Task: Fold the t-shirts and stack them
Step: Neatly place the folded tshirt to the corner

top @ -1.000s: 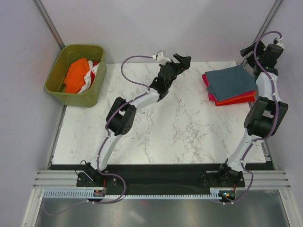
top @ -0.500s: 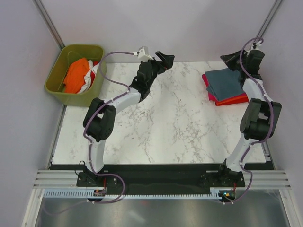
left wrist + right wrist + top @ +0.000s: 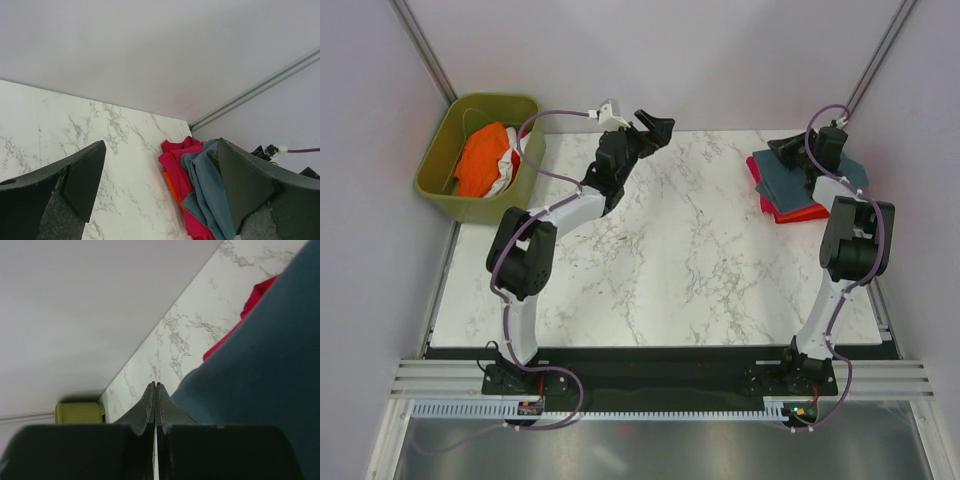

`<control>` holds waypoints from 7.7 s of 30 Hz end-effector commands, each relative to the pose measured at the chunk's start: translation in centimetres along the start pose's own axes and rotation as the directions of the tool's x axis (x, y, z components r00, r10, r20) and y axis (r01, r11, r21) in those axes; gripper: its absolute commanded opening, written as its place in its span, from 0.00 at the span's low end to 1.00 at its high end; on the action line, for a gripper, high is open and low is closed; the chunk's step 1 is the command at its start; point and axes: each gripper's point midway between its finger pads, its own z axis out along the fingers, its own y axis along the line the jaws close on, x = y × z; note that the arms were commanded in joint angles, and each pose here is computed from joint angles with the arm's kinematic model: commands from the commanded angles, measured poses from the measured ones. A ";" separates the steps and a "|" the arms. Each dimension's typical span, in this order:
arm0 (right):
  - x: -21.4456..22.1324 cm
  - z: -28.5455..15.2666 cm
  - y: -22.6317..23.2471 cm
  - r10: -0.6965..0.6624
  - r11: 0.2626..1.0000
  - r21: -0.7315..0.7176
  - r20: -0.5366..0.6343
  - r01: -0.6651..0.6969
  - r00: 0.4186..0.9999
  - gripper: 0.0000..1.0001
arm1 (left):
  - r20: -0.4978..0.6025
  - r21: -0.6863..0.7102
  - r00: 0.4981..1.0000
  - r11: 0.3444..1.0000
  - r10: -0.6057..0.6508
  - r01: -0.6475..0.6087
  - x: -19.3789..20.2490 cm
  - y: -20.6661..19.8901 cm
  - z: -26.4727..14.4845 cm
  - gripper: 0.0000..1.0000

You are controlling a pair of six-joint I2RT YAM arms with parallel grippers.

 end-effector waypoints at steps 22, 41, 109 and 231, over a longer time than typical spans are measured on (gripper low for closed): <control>-8.3 -1.4 -0.5 0.005 0.998 0.053 0.171 -0.014 0.985 0.00 | 0.042 0.066 0.999 0.998 -0.016 0.013 -2.5 -2.1 -0.5 0.99; -13.5 -1.9 -8.3 0.166 0.980 0.062 0.248 -0.187 0.954 0.00 | 0.015 0.075 1.000 0.997 -0.006 0.005 -1.8 -1.9 -0.4 0.99; -6.8 9.6 -7.9 -0.575 0.700 0.494 -0.040 0.516 0.817 0.02 | -0.085 0.137 0.994 0.988 -0.064 0.075 0.2 -3.0 0.6 0.99; 4.1 -29.8 -21.8 0.150 0.814 0.464 0.412 -0.349 0.899 0.48 | -0.150 0.033 0.973 0.983 -0.176 0.183 -4.1 1.3 -1.5 1.00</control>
